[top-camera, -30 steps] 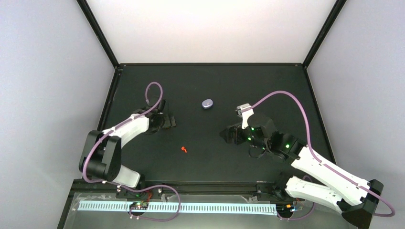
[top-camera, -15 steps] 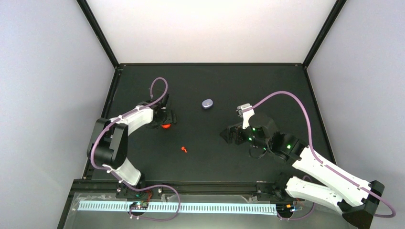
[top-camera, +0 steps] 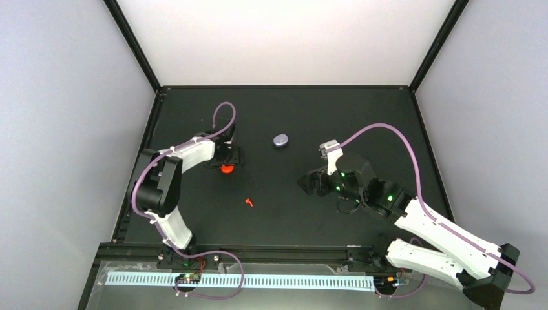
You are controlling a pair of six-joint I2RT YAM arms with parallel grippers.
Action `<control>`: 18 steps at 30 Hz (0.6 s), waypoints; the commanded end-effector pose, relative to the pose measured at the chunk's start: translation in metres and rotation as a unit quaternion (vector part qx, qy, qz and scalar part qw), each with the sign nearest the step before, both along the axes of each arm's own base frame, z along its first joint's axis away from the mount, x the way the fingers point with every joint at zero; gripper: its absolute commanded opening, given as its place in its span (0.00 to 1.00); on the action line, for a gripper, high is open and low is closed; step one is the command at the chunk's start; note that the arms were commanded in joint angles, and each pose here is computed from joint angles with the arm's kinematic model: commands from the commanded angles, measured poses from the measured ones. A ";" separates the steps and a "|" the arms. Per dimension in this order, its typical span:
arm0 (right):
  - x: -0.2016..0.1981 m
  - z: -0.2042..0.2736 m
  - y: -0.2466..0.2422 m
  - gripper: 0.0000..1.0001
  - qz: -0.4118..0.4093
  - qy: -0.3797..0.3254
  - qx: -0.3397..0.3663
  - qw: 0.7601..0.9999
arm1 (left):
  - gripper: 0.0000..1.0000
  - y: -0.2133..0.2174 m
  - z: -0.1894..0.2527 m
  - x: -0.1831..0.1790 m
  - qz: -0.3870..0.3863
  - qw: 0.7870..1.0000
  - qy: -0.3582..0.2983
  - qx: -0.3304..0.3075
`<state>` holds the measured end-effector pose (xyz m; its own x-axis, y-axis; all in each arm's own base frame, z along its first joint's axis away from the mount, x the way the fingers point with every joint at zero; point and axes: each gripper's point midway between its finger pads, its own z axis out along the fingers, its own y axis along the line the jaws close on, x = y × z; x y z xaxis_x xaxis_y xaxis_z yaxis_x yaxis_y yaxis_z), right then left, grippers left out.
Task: Insert the wireless bluetooth earbuds into the charging case
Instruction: Pick up the charging case at the center of the board.
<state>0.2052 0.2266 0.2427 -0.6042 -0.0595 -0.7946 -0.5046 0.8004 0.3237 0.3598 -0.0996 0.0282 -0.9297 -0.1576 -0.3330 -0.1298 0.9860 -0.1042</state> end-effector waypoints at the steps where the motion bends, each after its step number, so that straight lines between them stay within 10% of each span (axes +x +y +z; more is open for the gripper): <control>1: 0.001 0.003 0.003 0.93 0.005 -0.007 0.006 1.000 | 0.87 -0.024 0.004 -0.001 -0.028 1.000 0.001 -0.014; 18: 0.036 -0.025 0.094 0.92 0.085 0.028 0.017 0.996 | 0.99 0.010 0.139 -0.075 0.007 0.988 -0.146 -0.051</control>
<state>0.2253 0.2762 0.2030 -0.6695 -0.1440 -0.7287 -0.5337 0.7755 0.3372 0.3228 -0.1096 0.1362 -0.8339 -0.1691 -0.5254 -0.0613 0.9744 -0.2162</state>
